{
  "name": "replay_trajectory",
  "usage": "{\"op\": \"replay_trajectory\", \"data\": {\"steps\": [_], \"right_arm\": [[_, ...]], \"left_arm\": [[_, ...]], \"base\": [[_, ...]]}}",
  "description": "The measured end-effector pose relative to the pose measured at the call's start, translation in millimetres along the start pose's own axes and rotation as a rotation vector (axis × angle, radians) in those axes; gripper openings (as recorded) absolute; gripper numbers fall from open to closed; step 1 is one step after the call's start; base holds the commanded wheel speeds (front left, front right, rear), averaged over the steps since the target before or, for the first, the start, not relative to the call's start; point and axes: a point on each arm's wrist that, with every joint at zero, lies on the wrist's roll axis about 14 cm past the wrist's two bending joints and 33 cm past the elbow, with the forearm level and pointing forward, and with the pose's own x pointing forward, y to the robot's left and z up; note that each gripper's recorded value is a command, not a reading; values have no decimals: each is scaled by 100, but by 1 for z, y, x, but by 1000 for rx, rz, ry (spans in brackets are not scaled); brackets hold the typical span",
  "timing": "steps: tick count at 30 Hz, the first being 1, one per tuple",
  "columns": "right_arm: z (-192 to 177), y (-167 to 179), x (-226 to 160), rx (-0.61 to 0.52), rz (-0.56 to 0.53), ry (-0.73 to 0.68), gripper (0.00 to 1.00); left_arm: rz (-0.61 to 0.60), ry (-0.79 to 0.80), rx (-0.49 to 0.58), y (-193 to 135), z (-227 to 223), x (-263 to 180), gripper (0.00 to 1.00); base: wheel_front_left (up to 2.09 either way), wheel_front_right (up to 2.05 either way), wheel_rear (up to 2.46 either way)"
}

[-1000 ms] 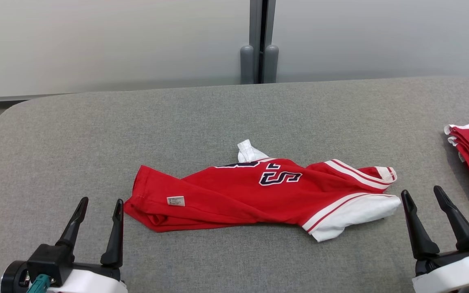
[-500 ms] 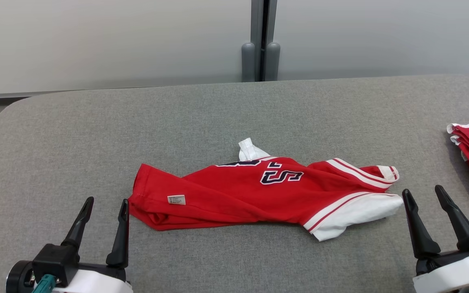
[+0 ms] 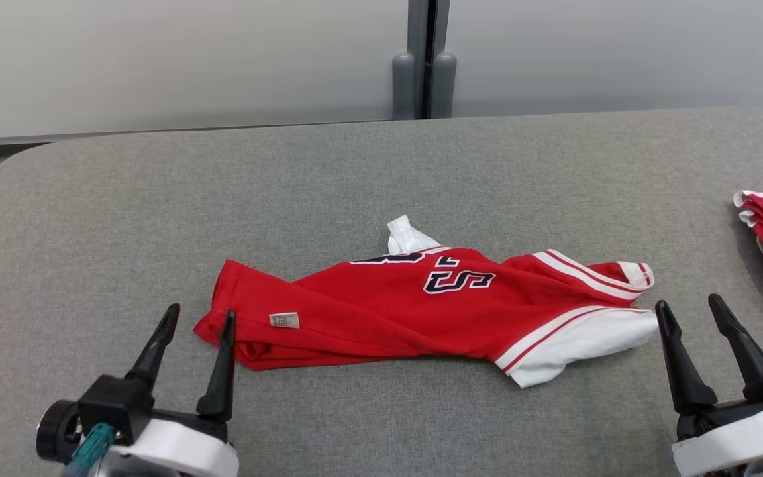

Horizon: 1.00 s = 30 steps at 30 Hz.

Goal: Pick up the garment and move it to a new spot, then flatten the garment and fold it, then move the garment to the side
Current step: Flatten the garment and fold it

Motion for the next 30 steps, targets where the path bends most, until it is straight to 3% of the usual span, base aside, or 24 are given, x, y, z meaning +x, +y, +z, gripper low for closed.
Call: {"op": "replay_trajectory", "data": {"steps": [6,15,16,18,24,30], "right_arm": [[-4,-2,9,7,4,11,100],[-20,-19,10,26,-41,47,100],[-21,-21,10,31,-47,50,100],[-24,-23,9,34,-54,58,100],[-34,-29,9,47,-73,82,100],[-76,-42,-9,51,-100,239,100]], "left_arm": [[-65,122,-30,-15,-25,21,100],[-32,307,-64,4,-75,35,99],[-36,316,-70,2,-79,36,45],[-45,325,-75,0,-82,38,0],[-48,309,-71,1,-81,40,0],[-42,298,-69,4,-79,41,0]], "base": [[0,0,0],[0,0,0],[0,0,0],[0,0,0],[0,0,0],[0,0,0]]}}
